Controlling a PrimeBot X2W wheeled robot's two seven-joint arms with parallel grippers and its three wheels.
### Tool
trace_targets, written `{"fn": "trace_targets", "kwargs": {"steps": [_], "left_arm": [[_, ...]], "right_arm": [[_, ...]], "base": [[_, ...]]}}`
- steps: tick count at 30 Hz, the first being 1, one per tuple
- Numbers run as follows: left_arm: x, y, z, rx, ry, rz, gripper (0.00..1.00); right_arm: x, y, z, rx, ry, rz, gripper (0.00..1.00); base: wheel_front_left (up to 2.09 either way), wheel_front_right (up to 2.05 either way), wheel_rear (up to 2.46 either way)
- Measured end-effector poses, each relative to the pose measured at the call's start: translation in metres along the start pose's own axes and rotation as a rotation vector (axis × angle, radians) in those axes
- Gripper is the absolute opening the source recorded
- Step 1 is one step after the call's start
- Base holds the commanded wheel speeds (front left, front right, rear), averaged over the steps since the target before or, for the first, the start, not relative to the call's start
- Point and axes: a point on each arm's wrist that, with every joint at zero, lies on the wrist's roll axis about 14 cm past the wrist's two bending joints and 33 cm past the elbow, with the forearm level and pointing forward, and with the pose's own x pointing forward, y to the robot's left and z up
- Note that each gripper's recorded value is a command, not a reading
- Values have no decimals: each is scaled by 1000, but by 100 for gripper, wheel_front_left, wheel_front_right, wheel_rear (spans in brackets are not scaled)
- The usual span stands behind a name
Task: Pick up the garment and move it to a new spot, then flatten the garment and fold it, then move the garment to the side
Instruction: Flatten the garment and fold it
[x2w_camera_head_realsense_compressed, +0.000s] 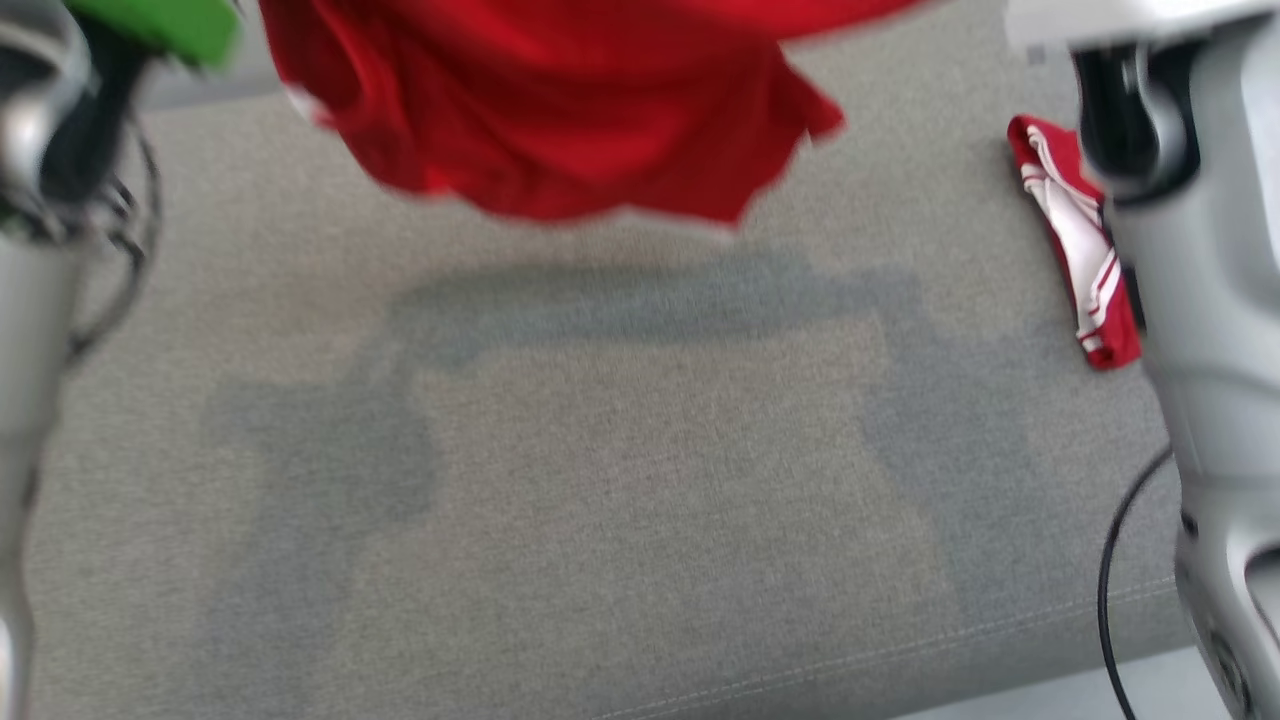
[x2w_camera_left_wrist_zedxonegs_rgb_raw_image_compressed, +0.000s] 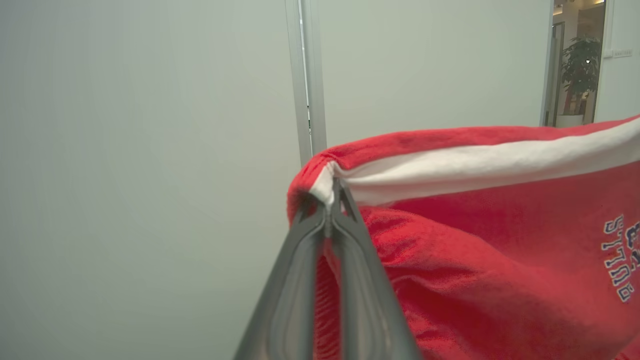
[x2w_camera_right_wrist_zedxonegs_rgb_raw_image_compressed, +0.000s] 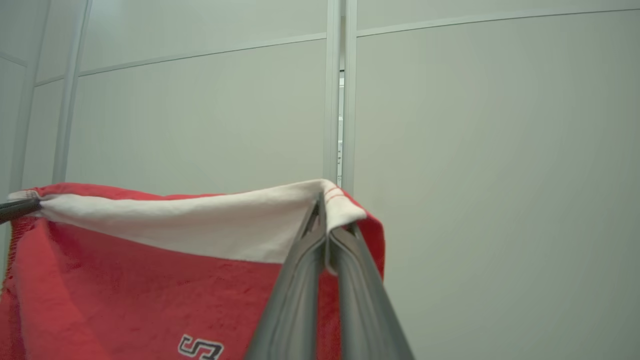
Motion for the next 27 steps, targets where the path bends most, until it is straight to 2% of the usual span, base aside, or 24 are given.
{"fn": "trace_targets", "kwargs": {"steps": [5, 9, 10, 17, 22, 27], "left_arm": [[54, 45, 7, 97, -91, 80, 0], [84, 58, -35, 124, -72, 69, 0], [93, 66, -67, 117, -40, 73, 0], [88, 98, -208, 12, 126, 125, 0], [75, 104, -278, -88, 184, 152, 0], [69, 90, -293, -187, 146, 123, 0]], "right_arm": [[58, 1, -14, -103, -52, 14, 0], [70, -10, -34, -122, -75, -20, 0], [64, -16, -66, -112, -24, -33, 0], [11, -22, -195, -17, 219, -55, 0], [-18, -20, -244, 25, 298, -58, 0], [-42, -6, -264, 57, 343, -36, 0]], "base": [[0, 0, 0], [0, 0, 0], [0, 0, 0], [0, 0, 0], [0, 0, 0], [0, 0, 0]]}}
